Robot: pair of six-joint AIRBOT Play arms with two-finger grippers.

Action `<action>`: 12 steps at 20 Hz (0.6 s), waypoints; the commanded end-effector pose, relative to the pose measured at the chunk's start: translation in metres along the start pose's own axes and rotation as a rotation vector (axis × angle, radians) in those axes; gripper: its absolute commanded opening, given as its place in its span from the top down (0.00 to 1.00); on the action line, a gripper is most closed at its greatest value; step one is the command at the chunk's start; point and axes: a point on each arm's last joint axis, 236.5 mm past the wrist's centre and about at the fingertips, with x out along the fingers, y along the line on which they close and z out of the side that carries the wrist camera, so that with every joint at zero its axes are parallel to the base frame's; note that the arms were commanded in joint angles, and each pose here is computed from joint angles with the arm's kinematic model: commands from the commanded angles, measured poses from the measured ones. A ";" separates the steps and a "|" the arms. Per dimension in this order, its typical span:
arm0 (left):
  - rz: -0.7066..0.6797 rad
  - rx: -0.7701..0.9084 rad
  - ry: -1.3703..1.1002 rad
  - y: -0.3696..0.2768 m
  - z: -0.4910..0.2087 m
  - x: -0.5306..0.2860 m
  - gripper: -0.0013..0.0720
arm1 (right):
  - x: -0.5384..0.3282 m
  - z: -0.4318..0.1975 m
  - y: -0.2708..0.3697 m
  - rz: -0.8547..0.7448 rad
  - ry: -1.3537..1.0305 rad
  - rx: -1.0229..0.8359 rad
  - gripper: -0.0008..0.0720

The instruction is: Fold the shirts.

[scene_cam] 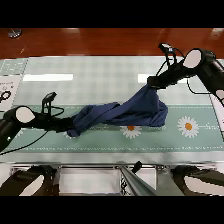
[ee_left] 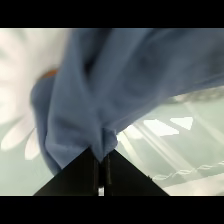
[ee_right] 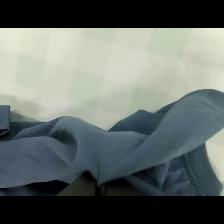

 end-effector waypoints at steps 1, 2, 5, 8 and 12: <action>-0.016 0.140 -0.175 -0.029 0.049 -0.051 0.95 | -0.003 0.004 0.000 0.000 -0.018 -0.009 0.96; -0.031 0.179 -0.274 -0.046 0.071 -0.083 0.95 | -0.009 0.006 0.002 0.000 -0.037 -0.022 0.96; -0.055 0.313 -0.705 -0.103 0.131 -0.231 0.95 | -0.065 0.036 0.015 -0.010 -0.197 -0.105 0.96; -0.068 0.351 -1.237 -0.138 0.148 -0.416 0.95 | -0.190 0.085 0.031 -0.087 -0.544 -0.197 0.96; -0.042 0.287 -1.605 -0.138 0.115 -0.550 0.95 | -0.393 0.083 0.076 -0.108 -1.053 -0.278 0.96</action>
